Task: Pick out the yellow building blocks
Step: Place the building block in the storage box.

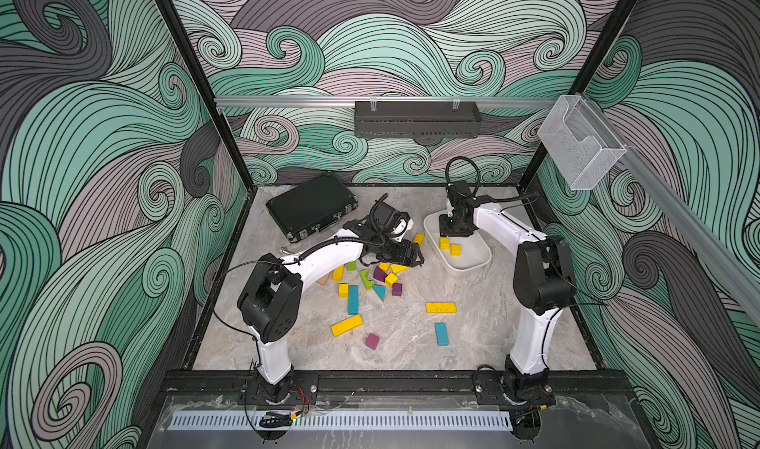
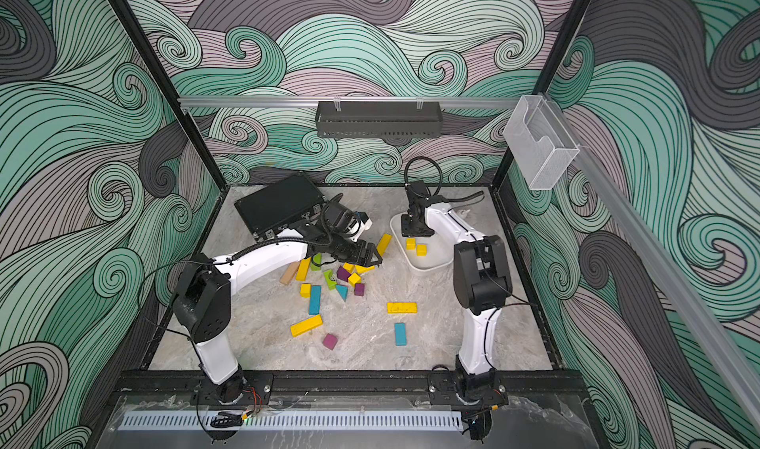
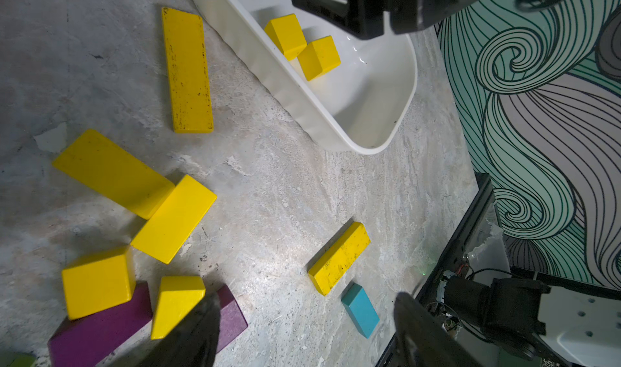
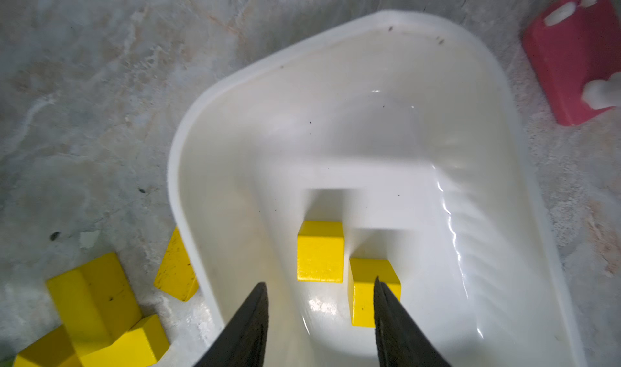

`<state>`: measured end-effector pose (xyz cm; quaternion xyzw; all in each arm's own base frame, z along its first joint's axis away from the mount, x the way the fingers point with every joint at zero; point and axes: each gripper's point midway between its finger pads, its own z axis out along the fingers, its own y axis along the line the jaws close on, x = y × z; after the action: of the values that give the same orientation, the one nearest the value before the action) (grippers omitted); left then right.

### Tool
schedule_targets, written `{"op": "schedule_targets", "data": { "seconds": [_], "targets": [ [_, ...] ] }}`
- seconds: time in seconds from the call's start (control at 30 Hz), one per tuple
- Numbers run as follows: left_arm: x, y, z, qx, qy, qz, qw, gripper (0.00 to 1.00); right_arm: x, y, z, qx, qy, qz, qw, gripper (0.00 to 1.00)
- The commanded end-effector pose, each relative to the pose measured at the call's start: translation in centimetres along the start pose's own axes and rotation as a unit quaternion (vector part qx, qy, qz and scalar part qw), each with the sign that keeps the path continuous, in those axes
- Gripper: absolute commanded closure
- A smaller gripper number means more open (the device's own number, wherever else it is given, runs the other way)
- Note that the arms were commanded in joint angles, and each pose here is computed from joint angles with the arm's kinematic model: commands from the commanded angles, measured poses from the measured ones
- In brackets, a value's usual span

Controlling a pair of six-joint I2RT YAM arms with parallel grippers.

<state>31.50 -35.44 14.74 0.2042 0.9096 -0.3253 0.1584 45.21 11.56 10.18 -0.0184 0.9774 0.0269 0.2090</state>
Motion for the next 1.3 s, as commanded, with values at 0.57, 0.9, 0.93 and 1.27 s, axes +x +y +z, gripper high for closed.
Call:
{"op": "schedule_targets", "data": {
  "seconds": [0.57,0.9,0.93,1.27],
  "targets": [
    [-0.9,-1.8,-5.2,-0.019,-0.045,0.044,0.998,0.2,1.3,4.3,-11.6,-0.042,-0.084,-0.059,0.994,0.5],
    [0.8,-1.1,-7.9,-0.048,-0.057,0.054,0.996,0.2,4.7,7.4,-14.8,-0.078,-0.093,-0.111,0.986,0.52],
    [1.0,-1.1,-8.2,-0.05,-0.058,0.054,0.996,0.2,5.2,7.5,-15.0,-0.081,-0.092,-0.116,0.986,0.53],
    [3.7,0.0,-8.9,-0.067,-0.037,0.058,0.995,0.2,11.8,7.2,-14.5,-0.09,-0.054,-0.126,0.986,0.54]
  ]
}}
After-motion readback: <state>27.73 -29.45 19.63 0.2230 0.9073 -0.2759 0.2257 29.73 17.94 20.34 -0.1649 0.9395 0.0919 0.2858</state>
